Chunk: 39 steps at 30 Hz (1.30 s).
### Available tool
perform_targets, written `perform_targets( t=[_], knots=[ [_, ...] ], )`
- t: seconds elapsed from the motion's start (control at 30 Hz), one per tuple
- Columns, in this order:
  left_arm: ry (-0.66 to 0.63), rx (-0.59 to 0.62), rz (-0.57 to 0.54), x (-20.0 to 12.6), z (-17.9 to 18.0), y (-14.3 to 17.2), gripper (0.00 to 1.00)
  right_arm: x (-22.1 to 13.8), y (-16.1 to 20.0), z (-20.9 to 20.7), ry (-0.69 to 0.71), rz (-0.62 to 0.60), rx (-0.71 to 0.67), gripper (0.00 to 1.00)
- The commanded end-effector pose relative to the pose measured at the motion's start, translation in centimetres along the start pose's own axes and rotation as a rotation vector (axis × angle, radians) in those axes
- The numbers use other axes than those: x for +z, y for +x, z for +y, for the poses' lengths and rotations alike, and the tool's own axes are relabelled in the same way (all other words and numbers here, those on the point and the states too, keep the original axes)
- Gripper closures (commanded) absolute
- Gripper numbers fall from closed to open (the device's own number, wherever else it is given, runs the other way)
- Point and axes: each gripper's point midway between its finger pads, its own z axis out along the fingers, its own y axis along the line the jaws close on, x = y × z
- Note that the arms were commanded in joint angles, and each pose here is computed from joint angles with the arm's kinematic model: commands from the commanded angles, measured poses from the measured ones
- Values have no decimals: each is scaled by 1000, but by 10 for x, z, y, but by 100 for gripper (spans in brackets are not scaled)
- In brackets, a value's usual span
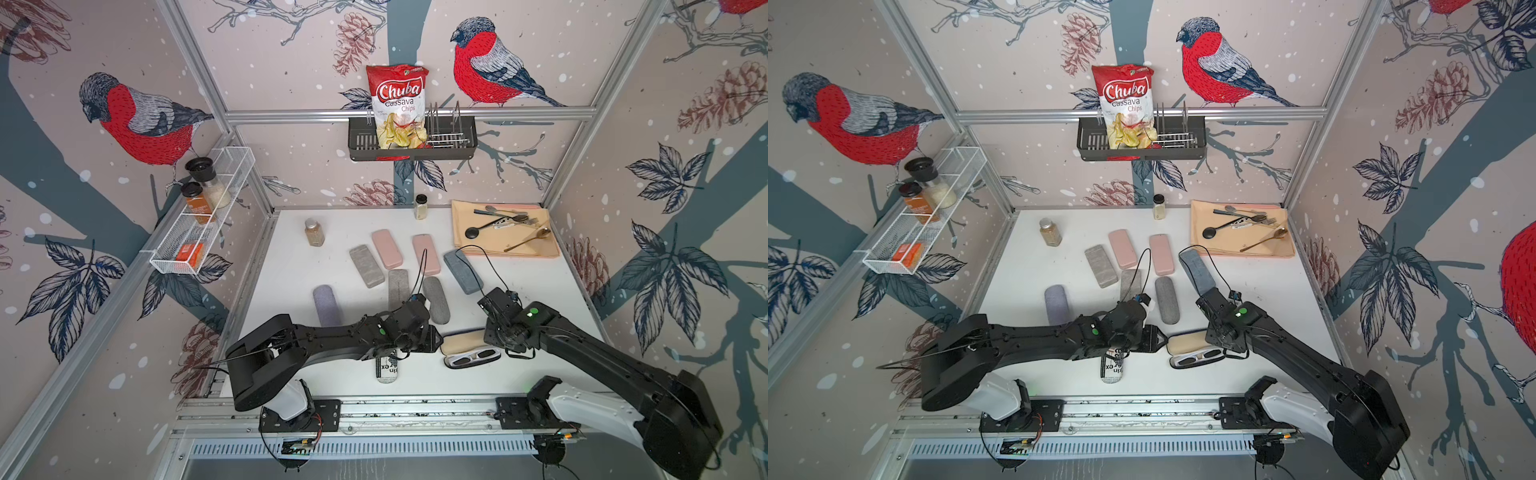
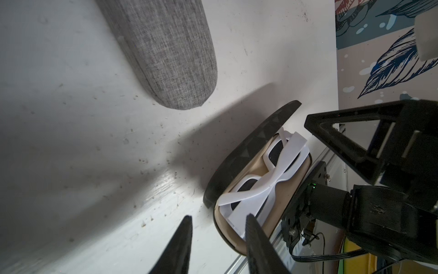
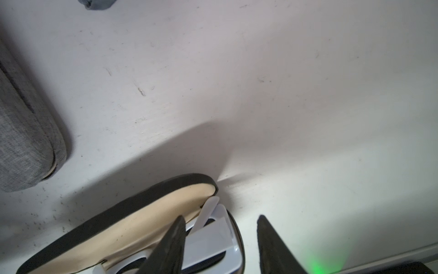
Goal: Close the glasses case
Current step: Move the glasses case to the center of the board.
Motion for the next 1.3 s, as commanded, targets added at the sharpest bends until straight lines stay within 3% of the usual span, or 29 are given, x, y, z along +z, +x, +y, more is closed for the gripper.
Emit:
perform_targets(
  t=[0.0,0.27,0.6,1.27],
  knots=[
    [29,25,1,3,-10,-2,62,-3,-1,-4,-1,-13,24,50],
    [9,28,9,12,-8,-3,62,-15,17,14,-106,29,3,61],
    [-2,34,-8,11,-10,-8,63,-26,48,23,-62,84,-61,61],
    [-24,22,-46,-24,-2,-3,63,-3,71,27,-115,128,-48,64]
  ],
)
